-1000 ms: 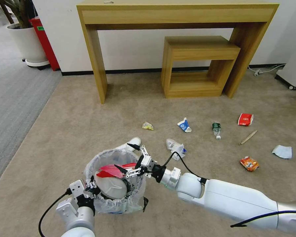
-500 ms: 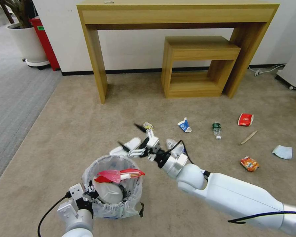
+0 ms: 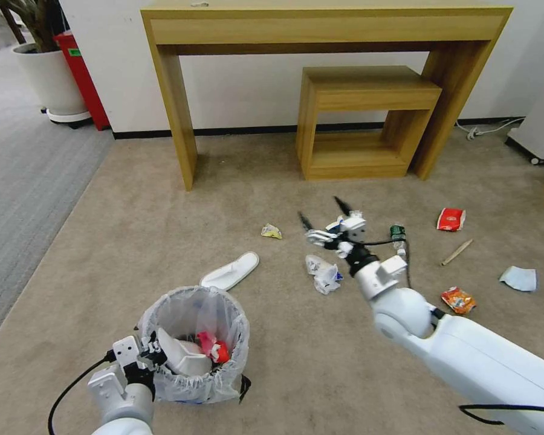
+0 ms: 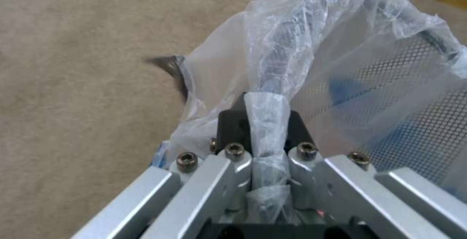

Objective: Pick up the trash bin and place the garbage on the floor into it.

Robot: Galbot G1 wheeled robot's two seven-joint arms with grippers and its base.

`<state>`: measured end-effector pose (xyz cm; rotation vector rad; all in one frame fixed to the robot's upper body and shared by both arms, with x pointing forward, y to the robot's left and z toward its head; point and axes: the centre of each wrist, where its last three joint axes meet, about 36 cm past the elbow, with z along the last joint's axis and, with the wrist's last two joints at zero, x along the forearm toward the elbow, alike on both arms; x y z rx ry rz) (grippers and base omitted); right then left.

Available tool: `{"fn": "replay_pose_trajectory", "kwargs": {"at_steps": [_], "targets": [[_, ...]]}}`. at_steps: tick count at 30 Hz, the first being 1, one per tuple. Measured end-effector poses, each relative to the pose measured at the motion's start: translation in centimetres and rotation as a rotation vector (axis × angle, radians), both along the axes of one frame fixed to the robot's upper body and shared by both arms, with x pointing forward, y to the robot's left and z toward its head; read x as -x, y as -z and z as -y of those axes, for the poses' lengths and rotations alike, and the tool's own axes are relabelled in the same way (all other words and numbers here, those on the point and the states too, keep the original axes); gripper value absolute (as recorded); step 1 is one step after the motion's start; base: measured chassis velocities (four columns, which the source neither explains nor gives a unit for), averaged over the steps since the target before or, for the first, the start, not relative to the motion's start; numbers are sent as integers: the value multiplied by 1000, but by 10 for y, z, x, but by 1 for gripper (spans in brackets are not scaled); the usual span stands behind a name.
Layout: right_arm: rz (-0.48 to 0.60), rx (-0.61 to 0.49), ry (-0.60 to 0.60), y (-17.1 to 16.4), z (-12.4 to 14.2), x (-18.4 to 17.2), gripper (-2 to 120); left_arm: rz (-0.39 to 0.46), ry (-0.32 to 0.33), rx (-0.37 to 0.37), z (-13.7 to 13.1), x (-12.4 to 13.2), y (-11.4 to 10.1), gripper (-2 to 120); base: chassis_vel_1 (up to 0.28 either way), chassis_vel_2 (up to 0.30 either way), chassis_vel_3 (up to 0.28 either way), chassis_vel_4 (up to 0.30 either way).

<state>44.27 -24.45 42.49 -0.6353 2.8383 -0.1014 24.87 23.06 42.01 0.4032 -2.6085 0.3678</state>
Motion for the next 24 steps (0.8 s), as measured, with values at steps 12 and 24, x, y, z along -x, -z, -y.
{"fn": "replay_pose_trajectory", "kwargs": {"at_steps": [12,24], "targets": [[-12,20,83,5,9,13,100,9,0,-37,-5,5,1,2,0,0,0,0],[-2,52,239,28,57,37,100,-13,22,-80,-20,8,-2,2,0,0,0,0]]}}
